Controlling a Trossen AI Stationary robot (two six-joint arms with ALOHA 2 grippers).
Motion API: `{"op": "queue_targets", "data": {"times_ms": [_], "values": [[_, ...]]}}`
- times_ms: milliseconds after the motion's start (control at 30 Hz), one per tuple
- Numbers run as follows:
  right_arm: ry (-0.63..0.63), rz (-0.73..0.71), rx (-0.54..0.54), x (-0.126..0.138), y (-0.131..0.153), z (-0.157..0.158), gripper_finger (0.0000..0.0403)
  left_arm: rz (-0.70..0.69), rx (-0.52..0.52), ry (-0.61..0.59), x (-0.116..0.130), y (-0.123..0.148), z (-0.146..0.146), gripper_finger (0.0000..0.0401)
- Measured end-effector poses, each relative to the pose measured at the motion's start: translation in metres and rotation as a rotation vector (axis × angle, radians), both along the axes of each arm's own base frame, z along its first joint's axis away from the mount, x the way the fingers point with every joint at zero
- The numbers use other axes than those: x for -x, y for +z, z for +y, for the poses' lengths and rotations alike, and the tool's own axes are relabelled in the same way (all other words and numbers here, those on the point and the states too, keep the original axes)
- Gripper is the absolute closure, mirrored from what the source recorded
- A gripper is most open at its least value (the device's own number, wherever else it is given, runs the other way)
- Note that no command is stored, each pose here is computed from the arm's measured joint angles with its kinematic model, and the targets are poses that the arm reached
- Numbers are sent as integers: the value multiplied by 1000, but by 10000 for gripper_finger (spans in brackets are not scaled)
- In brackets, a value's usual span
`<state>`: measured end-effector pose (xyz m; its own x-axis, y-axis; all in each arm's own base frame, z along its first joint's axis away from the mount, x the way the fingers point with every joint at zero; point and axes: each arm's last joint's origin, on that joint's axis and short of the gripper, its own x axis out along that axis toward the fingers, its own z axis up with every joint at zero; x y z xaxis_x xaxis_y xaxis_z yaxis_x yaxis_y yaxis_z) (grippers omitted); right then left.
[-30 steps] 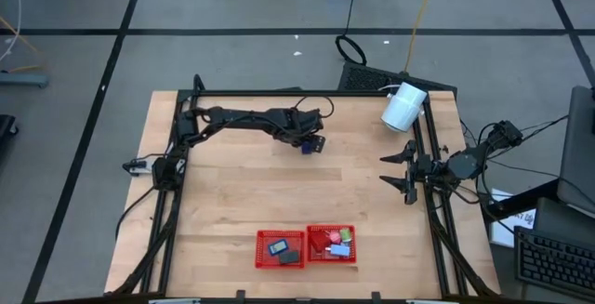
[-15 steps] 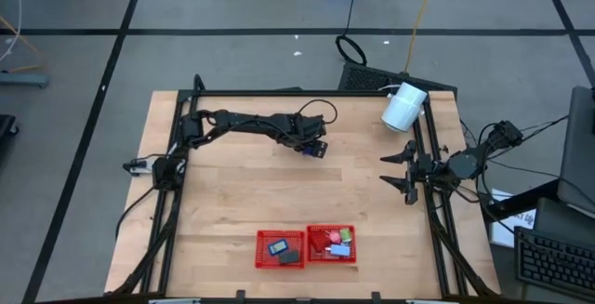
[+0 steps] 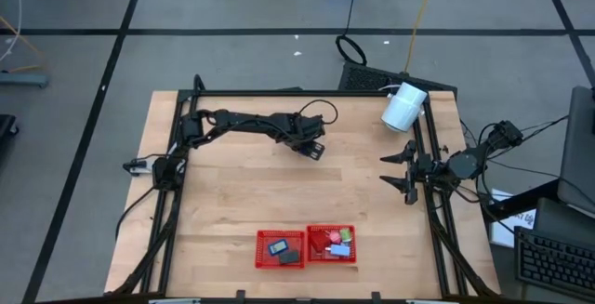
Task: Pick & Place Office items
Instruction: Put the blue digital timer into the left red bin
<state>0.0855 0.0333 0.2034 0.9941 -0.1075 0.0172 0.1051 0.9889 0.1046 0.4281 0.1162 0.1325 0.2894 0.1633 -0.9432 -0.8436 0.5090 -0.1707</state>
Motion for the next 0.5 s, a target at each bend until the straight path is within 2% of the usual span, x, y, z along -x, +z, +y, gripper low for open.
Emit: {"op": "queue_targets", "data": {"times_ms": [100, 267, 367, 500], "values": [[0, 0, -1, 0, 0, 0, 149, 31, -14, -74, 2, -1, -1, 242], [0, 0, -1, 0, 0, 0, 149, 95, -71, -284, 3, -2, -6, 247], [0, 1, -1, 0, 0, 0, 149, 126, -120, -357, 2, -2, -11, 219], [0, 1, -1, 0, 0, 0, 149, 147, -156, -373, 2, -3, -15, 190]]}}
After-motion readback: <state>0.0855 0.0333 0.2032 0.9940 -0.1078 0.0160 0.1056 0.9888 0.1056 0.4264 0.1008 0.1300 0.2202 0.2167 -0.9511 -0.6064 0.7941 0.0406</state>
